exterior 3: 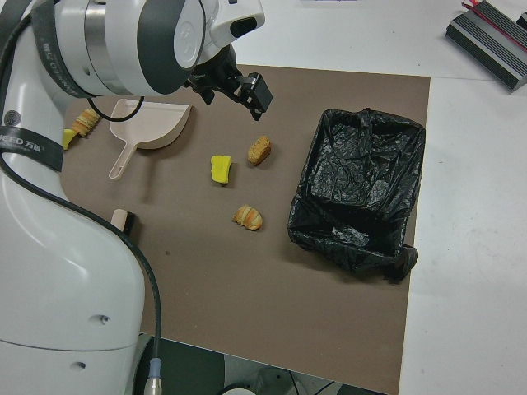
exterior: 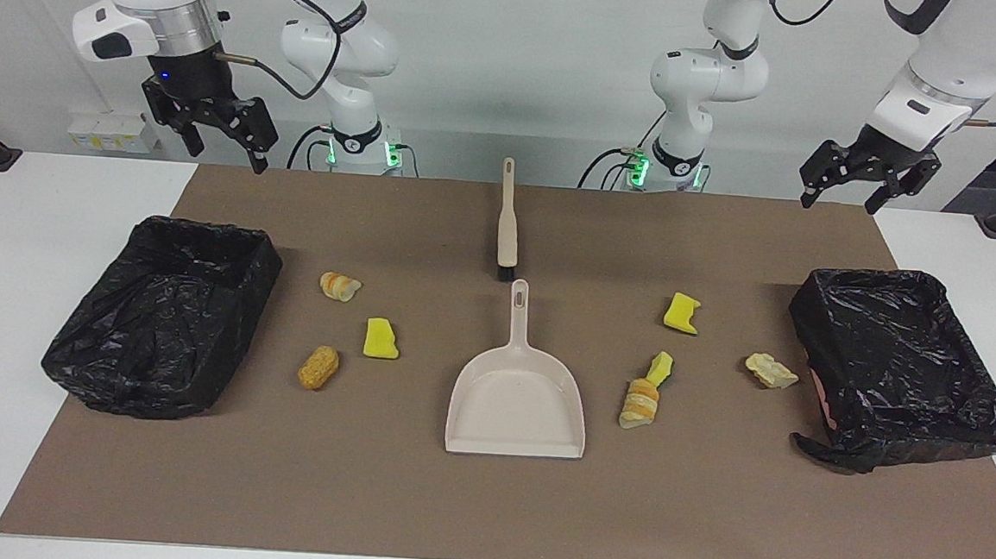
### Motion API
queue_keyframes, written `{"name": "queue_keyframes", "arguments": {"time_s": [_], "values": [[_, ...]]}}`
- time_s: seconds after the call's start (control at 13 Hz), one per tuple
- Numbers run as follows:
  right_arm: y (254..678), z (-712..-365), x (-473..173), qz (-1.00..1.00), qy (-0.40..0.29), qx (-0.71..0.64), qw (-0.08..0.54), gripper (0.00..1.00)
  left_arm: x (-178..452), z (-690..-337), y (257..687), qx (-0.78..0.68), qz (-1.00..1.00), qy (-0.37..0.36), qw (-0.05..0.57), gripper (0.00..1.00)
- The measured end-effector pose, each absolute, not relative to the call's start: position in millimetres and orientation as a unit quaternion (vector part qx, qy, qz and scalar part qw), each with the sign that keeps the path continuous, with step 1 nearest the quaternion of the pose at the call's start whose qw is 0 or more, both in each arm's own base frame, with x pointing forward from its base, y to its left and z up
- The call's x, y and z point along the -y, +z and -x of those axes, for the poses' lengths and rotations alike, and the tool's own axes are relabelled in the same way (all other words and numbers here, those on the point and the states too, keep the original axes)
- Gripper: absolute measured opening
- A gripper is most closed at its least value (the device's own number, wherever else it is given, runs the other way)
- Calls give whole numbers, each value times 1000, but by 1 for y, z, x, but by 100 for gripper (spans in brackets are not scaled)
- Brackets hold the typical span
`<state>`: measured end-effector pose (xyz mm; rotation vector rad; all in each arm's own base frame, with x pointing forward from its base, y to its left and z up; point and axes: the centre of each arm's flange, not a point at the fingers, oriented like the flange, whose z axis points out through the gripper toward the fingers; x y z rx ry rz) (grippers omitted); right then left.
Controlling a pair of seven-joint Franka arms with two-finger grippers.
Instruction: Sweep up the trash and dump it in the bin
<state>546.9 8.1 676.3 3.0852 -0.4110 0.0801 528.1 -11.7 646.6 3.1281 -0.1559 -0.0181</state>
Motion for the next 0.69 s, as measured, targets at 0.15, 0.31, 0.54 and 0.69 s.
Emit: {"name": "queue_keyframes", "arguments": {"time_s": [0.15,0.31,0.54,0.69], "values": [[676,-547,-9,-991,26,131,14,100,12,-529,647,50,-999,-3,5,100],[676,-547,-9,-991,26,131,14,100,12,-529,647,50,-999,-2,5,100],[676,-547,-11,-991,26,130,14,100,12,-529,647,50,-999,-2,5,100],[676,-547,-11,-991,26,129,13,100,12,-529,647,50,-999,-2,5,100]]}}
